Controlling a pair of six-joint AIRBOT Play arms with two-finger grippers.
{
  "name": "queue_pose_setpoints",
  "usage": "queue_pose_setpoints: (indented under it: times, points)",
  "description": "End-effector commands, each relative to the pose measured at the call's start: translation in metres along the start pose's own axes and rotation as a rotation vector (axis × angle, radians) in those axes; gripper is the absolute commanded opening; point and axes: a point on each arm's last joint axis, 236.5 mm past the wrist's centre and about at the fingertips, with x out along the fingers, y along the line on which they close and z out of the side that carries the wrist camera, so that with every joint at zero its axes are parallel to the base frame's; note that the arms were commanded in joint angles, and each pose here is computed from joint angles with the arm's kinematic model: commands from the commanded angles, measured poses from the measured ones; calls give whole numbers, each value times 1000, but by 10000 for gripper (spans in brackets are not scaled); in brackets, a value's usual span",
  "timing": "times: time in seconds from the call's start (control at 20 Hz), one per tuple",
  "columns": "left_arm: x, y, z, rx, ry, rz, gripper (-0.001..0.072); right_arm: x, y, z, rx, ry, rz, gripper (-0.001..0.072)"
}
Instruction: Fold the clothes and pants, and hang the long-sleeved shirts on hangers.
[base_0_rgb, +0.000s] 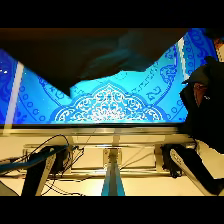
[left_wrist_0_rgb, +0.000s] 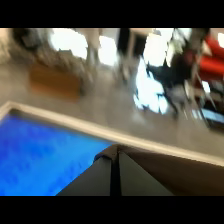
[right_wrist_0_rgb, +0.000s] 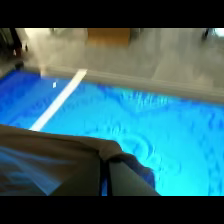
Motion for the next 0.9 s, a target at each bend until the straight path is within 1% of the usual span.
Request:
queue_pose_setpoints:
  times: [0.0,0.15,0.25,0.35,0.45,0.55,0.6,0.75,0.85]
  points:
    - [-58,8,91,36,-292,86,16,-89,47,49,-117,-195,-18,15]
    - [-94,-14,112,46,-348,36,16,-145,69,82,-178,-371,-56,15]
    - [-109,-32,108,20,-318,-25,14,-160,65,94,-209,-432,-108,14]
    - [-104,-47,83,-50,-206,-93,13,-146,48,90,-221,-396,-152,15]
    - [-82,-51,43,-115,-43,-131,11,-107,22,73,-183,-296,-164,14]
    - [-49,-46,-11,-155,150,-143,12,-54,-4,40,-116,-144,-144,14]
    - [-31,-41,-46,-178,266,-145,12,-21,-19,12,-73,-33,-128,15]
    - [17,-25,-157,-243,576,-138,13,65,-57,-98,94,331,-68,15]
    - [42,-24,-231,-216,724,-157,13,111,-84,-170,185,510,-55,15]
